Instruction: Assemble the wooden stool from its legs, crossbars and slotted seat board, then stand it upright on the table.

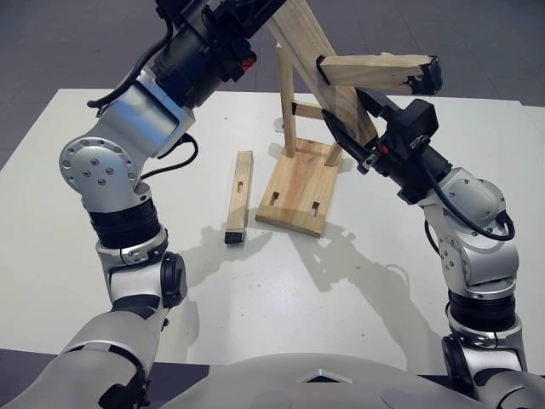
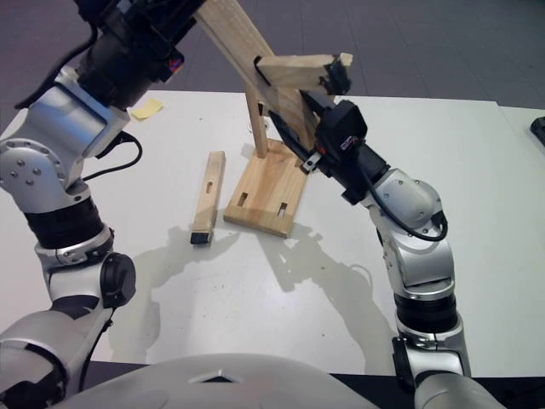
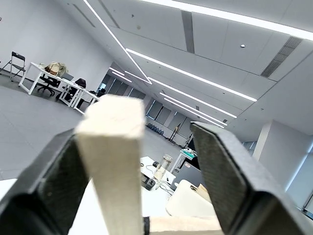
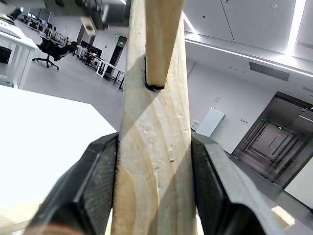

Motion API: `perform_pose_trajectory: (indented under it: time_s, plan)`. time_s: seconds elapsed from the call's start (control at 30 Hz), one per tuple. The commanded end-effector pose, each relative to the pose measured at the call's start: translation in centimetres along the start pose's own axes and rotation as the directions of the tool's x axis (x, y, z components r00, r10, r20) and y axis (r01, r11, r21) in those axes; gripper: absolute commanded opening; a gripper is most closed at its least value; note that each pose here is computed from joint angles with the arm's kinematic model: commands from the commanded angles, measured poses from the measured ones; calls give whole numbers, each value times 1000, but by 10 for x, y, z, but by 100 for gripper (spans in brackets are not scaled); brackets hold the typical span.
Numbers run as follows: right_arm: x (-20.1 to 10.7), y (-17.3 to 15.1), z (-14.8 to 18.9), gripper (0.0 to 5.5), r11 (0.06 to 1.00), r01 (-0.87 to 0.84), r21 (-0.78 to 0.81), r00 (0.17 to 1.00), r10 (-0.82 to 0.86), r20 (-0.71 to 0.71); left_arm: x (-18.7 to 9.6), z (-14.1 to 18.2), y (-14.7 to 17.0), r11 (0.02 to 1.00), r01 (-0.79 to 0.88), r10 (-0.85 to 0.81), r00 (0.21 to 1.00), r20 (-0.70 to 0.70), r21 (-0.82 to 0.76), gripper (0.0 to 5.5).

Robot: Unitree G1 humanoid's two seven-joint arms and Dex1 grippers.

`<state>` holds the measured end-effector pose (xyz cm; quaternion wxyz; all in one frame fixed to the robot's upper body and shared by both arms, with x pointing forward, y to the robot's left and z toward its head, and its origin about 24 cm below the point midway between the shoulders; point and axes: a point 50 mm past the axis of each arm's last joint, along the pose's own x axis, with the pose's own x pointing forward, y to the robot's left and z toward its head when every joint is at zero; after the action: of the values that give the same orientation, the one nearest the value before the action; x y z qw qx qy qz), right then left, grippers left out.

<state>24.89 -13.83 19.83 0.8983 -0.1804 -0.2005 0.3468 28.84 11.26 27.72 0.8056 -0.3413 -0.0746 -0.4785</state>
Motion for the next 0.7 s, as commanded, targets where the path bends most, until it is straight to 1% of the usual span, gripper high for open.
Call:
perform_pose_trajectory:
  time_s: [0.03,0.17,0.37,0.67,0.7]
  plan:
    - [0,-1,-2,204,1000,-12,-18,1000,12,-8,-2,-4,2,1000,-9,9,1000,-8,14,255]
    - [1,-1,-2,204,1000,-14,-21,1000,14,-7,-4,-5,7,1000,-27,27,1000,-1,12,186]
    - [1,-2,-5,204,1000,-2,-29,1000,1,-18,-5,-6,11,999,-48,48,999,10,18,105]
    - [3,-1,-13,204,998,-3,-58,998,0,-61,-6,-10,12,997,-60,58,998,35,58,104]
    - [3,0,-15,240,998,-8,-68,997,2,-76,-7,-10,12,996,-61,59,997,42,60,104]
